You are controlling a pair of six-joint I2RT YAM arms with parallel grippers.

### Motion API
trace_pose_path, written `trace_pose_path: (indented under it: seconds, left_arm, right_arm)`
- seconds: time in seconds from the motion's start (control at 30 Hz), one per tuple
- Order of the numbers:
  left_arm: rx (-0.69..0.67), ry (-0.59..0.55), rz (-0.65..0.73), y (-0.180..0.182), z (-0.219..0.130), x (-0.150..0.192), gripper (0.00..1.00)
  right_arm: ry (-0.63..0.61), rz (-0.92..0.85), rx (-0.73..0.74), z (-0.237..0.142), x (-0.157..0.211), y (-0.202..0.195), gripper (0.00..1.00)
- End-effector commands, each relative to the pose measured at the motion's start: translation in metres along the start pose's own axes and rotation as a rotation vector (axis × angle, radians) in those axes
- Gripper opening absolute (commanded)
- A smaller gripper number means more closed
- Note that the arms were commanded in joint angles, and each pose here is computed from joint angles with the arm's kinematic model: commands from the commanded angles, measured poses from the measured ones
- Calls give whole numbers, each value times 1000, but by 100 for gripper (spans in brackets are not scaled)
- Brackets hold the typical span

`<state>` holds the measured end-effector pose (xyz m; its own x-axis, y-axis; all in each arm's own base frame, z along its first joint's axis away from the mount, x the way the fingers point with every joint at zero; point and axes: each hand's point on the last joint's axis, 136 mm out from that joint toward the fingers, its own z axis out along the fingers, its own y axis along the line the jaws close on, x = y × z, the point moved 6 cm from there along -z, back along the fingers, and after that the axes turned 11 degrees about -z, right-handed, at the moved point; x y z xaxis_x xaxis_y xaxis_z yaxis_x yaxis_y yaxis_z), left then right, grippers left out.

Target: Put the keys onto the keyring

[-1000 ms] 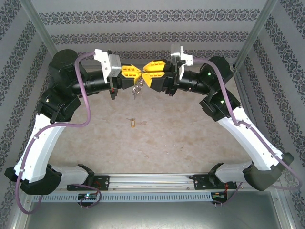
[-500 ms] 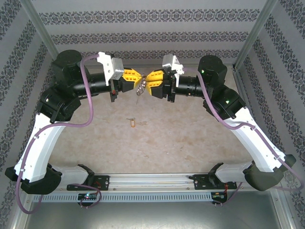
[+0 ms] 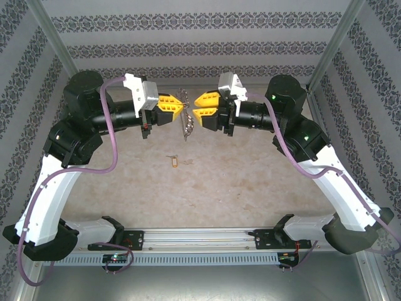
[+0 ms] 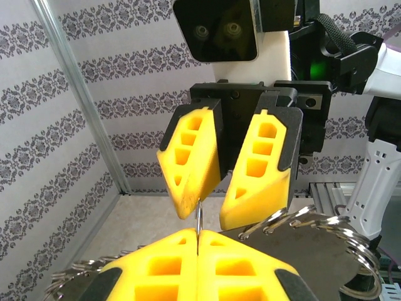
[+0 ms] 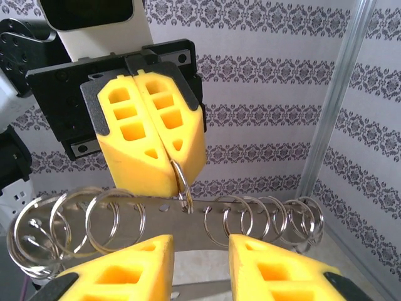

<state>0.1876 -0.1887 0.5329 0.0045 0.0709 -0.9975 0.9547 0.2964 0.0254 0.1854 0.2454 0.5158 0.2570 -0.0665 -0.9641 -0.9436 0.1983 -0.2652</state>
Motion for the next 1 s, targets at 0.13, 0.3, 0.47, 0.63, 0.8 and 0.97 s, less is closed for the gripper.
trace_pose_path:
  seconds: [0.13, 0.3, 0.47, 0.63, 0.8, 0.97]
  left_arm:
    - [28, -6, 0, -8, -7, -3, 0]
    - [37, 0, -6, -9, -7, -2, 0]
    - [45, 5, -11, -10, -7, -2, 0]
    - [45, 8, -13, -10, -8, -1, 0]
    - [43, 18, -15, -9, -7, 1, 0]
    - [38, 7, -12, -7, -6, -1, 0]
  right_arm:
    - [-32, -46, -25, 2, -16, 8, 31]
    - [-38, -50, -31, 6, -18, 8, 31]
    - [-29, -58, -28, 10, -16, 9, 30]
    - [-13, -69, -20, 12, -15, 8, 22]
    - [-10, -88, -4, 13, -17, 6, 12]
    - [4, -98, -11, 16, -14, 5, 0]
